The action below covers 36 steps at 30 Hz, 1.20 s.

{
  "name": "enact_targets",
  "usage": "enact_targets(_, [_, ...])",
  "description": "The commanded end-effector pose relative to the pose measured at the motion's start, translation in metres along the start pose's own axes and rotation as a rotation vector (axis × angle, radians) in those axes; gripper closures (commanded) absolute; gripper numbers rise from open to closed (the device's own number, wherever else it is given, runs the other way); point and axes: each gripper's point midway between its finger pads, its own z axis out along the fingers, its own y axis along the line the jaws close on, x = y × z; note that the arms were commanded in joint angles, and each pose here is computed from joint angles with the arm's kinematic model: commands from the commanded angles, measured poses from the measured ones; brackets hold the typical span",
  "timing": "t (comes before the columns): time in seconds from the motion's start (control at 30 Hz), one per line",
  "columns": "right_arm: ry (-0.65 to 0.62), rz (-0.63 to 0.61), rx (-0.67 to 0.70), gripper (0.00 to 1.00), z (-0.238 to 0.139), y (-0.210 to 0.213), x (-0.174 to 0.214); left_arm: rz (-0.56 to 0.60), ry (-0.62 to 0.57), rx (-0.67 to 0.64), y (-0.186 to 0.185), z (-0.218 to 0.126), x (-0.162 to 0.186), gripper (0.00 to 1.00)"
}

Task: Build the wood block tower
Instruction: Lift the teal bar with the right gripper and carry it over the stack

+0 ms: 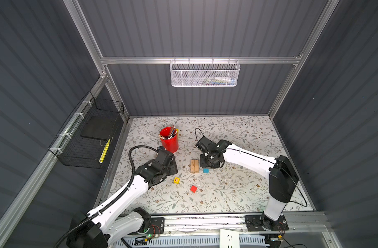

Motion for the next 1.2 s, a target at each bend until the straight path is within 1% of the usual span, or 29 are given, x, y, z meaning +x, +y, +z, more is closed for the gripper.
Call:
enact_targets(0.0, [0.023,0.019,0.037,0.76,0.002,0.007,0.001,-0.014,-0.002,-0.078,0.020,-0.006,0.004,0.37])
enact_targets(0.2, [0.010,0.031,0.035,0.77,0.011,0.029,-0.011,-0.022,-0.024,-0.124,0.032,-0.013,0.005,0.36])
enact_targets(0.33, [-0.001,0.046,0.059,0.77,0.018,0.034,-0.019,-0.034,-0.035,-0.145,0.037,-0.017,0.003,0.36])
enact_targets(0.47, [0.015,0.052,0.070,0.76,0.030,0.039,-0.018,-0.046,-0.038,-0.157,0.040,-0.019,0.003,0.36])
enact_targets(1.03, [0.027,0.051,0.143,0.72,0.056,0.036,-0.021,-0.054,-0.029,-0.148,0.038,-0.016,0.005,0.35])
enact_targets(1.17, [0.041,0.054,0.138,0.71,0.060,0.037,-0.019,-0.055,-0.031,-0.146,0.037,-0.016,0.004,0.35])
